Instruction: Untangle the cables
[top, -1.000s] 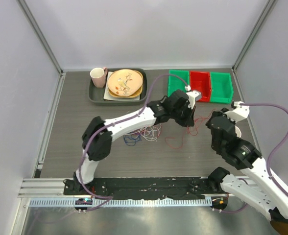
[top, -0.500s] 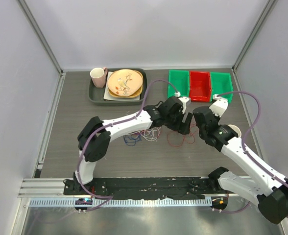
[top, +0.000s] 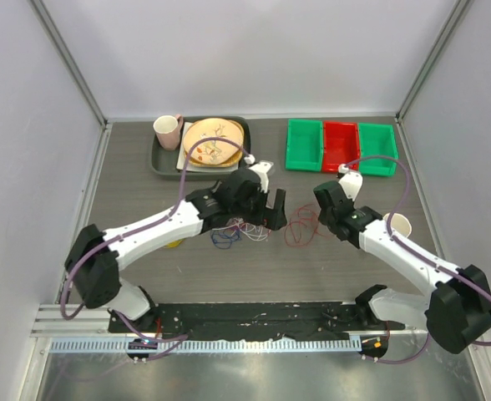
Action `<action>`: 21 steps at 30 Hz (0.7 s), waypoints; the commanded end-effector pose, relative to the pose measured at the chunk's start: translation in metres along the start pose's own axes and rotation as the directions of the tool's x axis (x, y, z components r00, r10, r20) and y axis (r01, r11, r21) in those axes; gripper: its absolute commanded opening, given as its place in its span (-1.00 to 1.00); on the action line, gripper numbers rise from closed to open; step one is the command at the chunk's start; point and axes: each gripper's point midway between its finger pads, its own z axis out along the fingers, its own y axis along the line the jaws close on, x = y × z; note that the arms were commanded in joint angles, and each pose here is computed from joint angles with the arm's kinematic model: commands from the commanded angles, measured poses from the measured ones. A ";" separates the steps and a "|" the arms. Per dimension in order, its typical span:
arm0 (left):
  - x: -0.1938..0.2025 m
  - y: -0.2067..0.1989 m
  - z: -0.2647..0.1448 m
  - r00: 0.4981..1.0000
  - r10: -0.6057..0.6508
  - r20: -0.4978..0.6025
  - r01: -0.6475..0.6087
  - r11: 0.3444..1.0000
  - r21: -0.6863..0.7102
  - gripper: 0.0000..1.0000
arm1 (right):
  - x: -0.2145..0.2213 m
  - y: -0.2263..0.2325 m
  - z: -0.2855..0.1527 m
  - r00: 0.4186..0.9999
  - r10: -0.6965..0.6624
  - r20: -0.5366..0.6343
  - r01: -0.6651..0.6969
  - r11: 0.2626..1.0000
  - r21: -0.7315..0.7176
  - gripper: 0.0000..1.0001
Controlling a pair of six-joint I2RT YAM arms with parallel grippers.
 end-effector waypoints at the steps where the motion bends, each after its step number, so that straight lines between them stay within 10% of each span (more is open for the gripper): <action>1: -0.018 0.023 -0.037 0.989 -0.052 0.136 0.061 0.996 -0.066 0.99 | -0.005 0.009 0.008 1.000 0.006 0.010 -0.006 1.000 -0.021 -0.38; 5: -0.005 0.060 -0.061 0.979 -0.095 0.183 0.127 0.976 -0.175 1.00 | -0.005 0.017 0.005 1.000 -0.014 -0.004 0.014 0.998 -0.063 0.51; 8: 0.003 0.079 -0.077 0.965 -0.127 0.231 0.176 0.962 -0.207 1.00 | -0.009 0.028 -0.004 0.999 -0.049 -0.004 0.048 0.988 -0.148 0.75; 15: 0.012 0.098 -0.097 0.947 -0.143 0.289 0.215 0.947 -0.237 1.00 | -0.012 0.077 -0.024 0.998 -0.068 -0.013 0.057 0.909 -0.412 0.85; 21: 0.014 0.103 -0.100 0.944 -0.144 0.296 0.223 0.941 -0.253 0.99 | -0.008 0.088 -0.002 0.994 -0.107 -0.020 0.095 0.945 -0.312 0.88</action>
